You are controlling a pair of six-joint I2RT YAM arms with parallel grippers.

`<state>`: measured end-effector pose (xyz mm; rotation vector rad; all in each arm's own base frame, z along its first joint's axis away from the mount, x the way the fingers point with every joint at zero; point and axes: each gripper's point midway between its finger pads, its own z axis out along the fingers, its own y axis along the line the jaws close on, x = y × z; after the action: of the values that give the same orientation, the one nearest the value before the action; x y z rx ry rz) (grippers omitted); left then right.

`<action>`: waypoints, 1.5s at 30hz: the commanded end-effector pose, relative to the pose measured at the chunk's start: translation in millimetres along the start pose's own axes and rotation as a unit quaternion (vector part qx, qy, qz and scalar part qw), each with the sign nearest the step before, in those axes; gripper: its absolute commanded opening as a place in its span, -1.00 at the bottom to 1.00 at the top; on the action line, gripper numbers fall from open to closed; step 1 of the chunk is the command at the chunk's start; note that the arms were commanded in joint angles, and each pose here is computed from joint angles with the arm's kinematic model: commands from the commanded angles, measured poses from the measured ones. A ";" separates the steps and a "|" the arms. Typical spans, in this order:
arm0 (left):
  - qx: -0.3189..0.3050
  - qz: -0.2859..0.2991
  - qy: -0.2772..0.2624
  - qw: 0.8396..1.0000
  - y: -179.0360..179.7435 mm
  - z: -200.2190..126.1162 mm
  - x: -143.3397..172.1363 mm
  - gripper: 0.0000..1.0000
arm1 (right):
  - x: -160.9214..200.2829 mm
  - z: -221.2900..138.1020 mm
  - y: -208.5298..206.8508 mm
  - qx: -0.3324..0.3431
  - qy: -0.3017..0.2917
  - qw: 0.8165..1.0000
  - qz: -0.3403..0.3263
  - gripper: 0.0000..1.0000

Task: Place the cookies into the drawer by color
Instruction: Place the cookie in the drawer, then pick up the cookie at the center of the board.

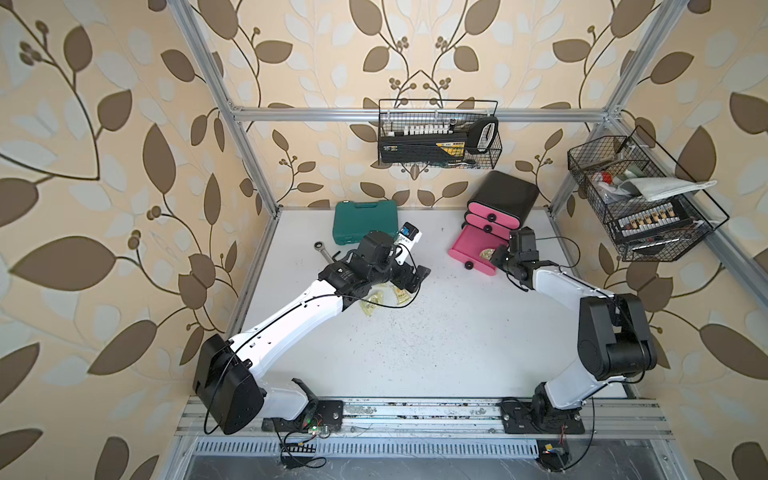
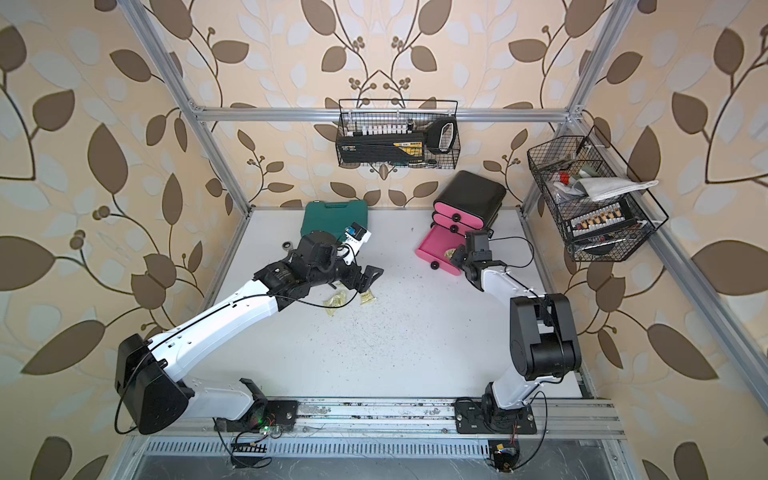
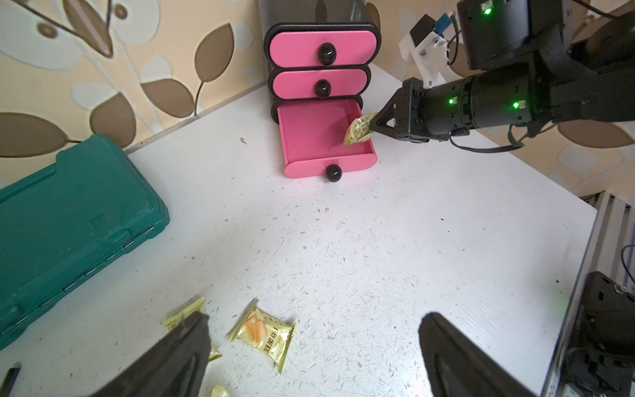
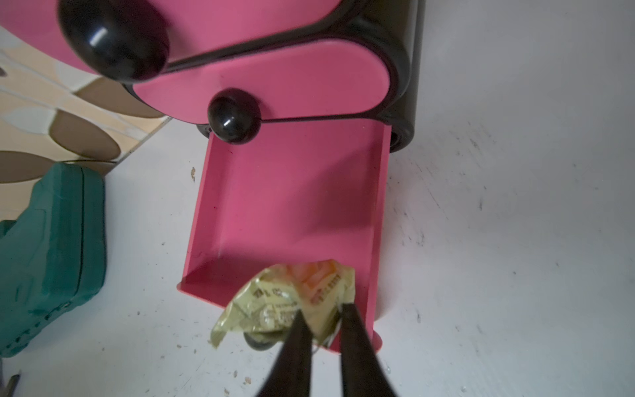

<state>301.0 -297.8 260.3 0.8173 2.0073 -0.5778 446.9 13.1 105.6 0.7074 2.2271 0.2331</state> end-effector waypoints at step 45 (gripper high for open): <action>-0.223 -0.015 -0.055 0.973 68.6 -47.0 -19.4 0.97 | 288.5 -24.1 218.6 -0.160 0.238 0.904 -0.318 0.22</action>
<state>323.1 -232.2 251.4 0.6036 2.0683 -0.1740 373.8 345.3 32.7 -0.2585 2.6264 0.4883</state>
